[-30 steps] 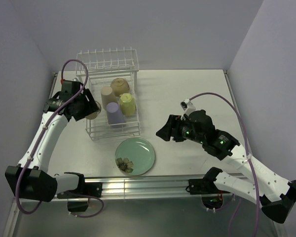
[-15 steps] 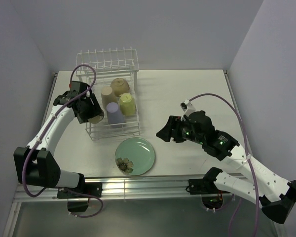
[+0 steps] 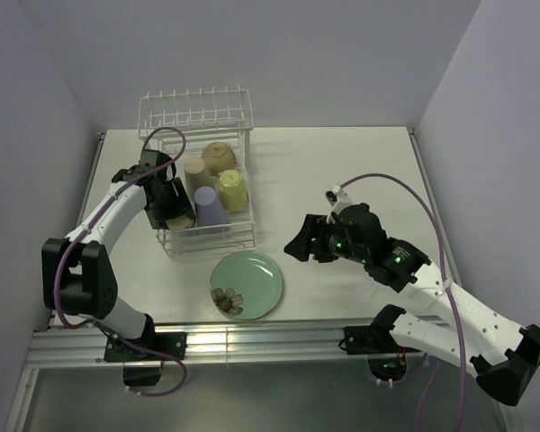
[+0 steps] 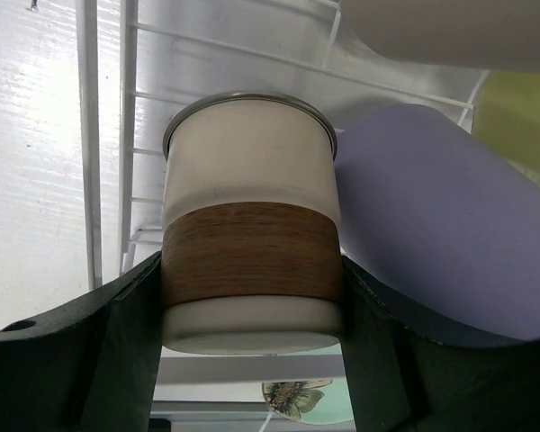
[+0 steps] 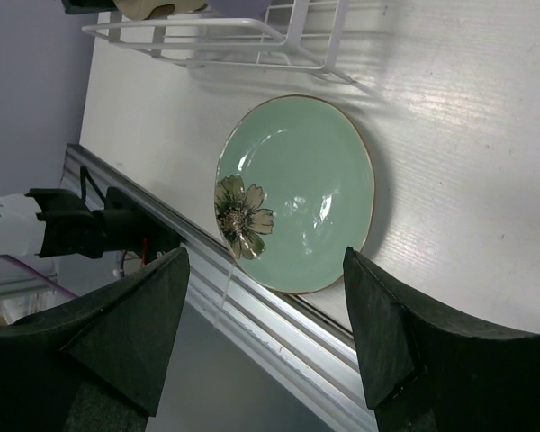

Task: Load the mixed dishes into the dish rack

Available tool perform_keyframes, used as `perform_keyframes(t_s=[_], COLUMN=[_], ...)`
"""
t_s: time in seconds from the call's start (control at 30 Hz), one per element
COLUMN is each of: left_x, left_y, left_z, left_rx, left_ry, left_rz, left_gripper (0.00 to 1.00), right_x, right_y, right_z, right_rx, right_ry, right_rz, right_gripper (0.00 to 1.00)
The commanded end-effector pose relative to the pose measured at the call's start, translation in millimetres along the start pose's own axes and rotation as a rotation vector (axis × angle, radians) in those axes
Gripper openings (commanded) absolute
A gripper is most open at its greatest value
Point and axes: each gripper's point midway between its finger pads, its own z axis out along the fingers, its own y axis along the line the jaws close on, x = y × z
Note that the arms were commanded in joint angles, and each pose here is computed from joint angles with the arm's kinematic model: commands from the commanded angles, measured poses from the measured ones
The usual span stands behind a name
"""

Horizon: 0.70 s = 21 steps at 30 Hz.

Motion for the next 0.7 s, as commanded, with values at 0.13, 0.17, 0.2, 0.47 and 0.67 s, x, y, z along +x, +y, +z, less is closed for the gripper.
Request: perform_keyframes(t_s=[0.13,0.17,0.2,0.47,0.67], left_x=[-9,-9,-9,-16,-22], left_y=[-7,-7,-6,-10,-12], left_z=[9,10,13,19,19], left_rx=[0.032,0.031,0.025,0.023,0.023], left_ry=[-0.017,-0.018,-0.014,-0.030,-0.047], left_rz=[0.019,0.019,0.019,-0.003,-0.010], left_gripper=[0.20,0.26,0.33,0.86,0.99], right_x=[-5,-4,-3,5,16], right_y=[0,-1,-3,-11,-19], right_z=[6,7,8,17,27], right_rx=[-0.009,-0.007,-0.006,0.005,0.018], right_ry=[-0.025,-0.023,-0.022,-0.003,0.034], right_rz=[-0.018,-0.019,-0.019,-0.015,-0.023], right_gripper=[0.76,0.76,0.76,0.76,0.76])
